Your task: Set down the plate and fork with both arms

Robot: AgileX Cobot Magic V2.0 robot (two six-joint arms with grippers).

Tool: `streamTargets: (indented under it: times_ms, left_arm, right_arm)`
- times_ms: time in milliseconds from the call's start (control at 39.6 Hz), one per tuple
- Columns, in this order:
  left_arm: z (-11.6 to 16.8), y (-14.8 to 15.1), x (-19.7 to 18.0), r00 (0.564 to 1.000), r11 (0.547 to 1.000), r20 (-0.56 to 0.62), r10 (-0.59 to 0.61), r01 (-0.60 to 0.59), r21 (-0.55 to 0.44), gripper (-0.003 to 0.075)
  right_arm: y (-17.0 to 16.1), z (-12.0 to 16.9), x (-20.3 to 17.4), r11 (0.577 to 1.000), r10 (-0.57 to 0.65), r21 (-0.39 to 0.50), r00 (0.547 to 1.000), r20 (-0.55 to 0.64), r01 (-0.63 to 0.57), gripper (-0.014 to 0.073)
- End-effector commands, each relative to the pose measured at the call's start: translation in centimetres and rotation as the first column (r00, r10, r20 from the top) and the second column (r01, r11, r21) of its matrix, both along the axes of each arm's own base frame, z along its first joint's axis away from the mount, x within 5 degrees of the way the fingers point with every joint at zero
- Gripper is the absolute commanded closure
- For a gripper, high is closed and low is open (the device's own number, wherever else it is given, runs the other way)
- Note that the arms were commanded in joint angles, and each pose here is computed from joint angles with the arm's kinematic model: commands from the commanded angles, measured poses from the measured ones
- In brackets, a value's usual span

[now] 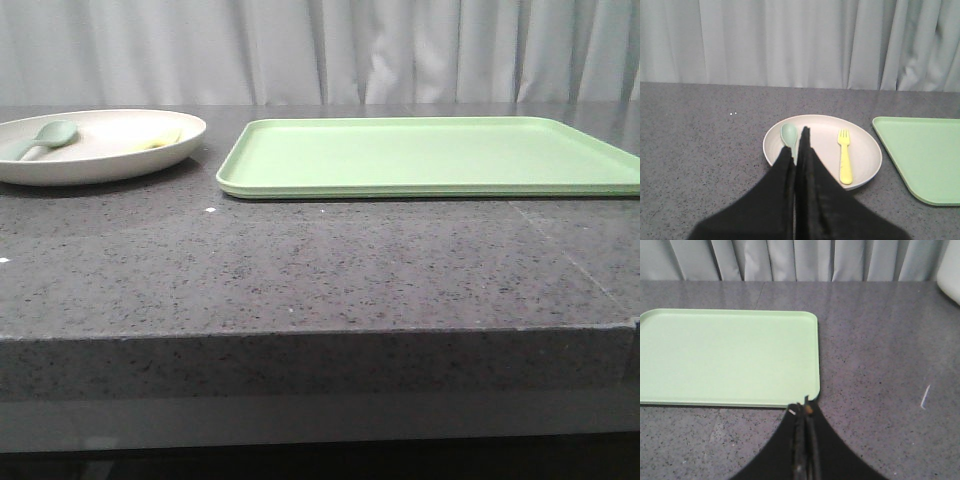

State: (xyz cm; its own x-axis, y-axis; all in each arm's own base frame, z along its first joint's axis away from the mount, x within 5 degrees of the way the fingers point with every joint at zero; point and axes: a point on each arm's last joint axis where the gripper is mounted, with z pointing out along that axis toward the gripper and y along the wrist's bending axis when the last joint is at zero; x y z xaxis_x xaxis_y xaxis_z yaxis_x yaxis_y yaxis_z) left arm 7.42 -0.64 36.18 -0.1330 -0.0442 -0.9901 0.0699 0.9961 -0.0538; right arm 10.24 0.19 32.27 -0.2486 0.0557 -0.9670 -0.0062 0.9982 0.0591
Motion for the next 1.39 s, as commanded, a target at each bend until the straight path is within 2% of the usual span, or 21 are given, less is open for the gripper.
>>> streamTargets:
  times_ms: [0,328,404,454,480,555,606,631,681,858,1085,1186,1363]
  left_arm:
    - [1.5,0.0,0.7,0.998,1.000,0.068,0.009,-0.007,-0.018,0.0738]
    - [1.3,0.0,1.3,0.999,1.000,0.045,0.009,-0.009,-0.014,0.0738]
    - [1.3,0.1,1.3,0.999,1.000,0.052,0.012,-0.012,-0.006,0.0726]
    - [1.4,0.1,1.3,0.998,1.000,0.059,0.017,-0.017,0.007,0.0652]
    - [1.4,0.2,1.3,0.998,1.000,0.063,0.020,-0.021,0.019,0.0596]
    - [1.5,0.2,1.3,0.997,0.999,0.071,0.026,-0.029,0.041,0.0375]
    - [1.5,0.3,1.3,0.997,0.999,0.071,0.027,-0.030,0.045,0.0196]
    - [1.5,0.3,1.3,0.997,0.999,0.076,0.027,-0.031,0.045,0.0122]
    - [1.5,0.3,1.3,0.997,0.999,0.078,0.027,-0.030,0.043,0.0073]
    - [1.5,0.3,1.3,0.997,0.999,0.076,0.027,-0.030,0.043,0.0072]
    - [1.6,0.1,1.5,0.996,1.000,0.086,0.017,-0.017,-0.003,0.0115]
    - [1.6,0.1,2.4,1.000,1.000,0.014,0.017,-0.017,0.016,0.0121]
    - [1.6,0.3,5.9,0.983,0.993,-0.176,0.045,-0.025,0.116,0.0121]
  right_arm:
    - [-0.1,1.6,0.7,1.000,-0.009,-0.006,0.997,0.079,0.009,0.0662]
    - [-0.1,1.5,0.8,1.000,-0.008,-0.006,0.998,0.070,0.009,0.0662]
    - [-0.1,1.4,0.8,1.000,-0.008,-0.006,0.998,0.065,0.009,0.0622]
    - [-0.1,1.4,0.8,1.000,-0.008,-0.006,0.998,0.066,0.009,0.0526]
    - [-0.1,1.4,0.8,1.000,-0.008,-0.007,0.998,0.066,0.009,0.0440]
    - [-0.1,1.4,0.8,1.000,-0.009,-0.015,0.998,0.066,0.010,0.0219]
    - [-0.1,1.4,0.8,1.000,-0.009,-0.015,0.998,0.066,0.010,0.0092]
    - [-0.1,1.4,0.8,1.000,-0.009,-0.015,0.998,0.066,0.010,0.0040]
    - [-0.1,1.4,0.8,1.000,-0.009,-0.015,0.998,0.066,0.010,0.0007]
    - [-0.1,1.4,0.8,1.000,-0.009,-0.014,0.998,0.065,0.010,0.0013]
    - [-0.1,1.4,0.8,1.000,-0.009,-0.014,0.998,0.065,0.010,0.0013]
    - [-0.1,1.4,0.8,1.000,-0.009,-0.014,0.998,0.065,0.010,0.0013]
    - [-0.1,1.4,0.8,1.000,-0.009,-0.014,0.998,0.065,0.010,0.0013]
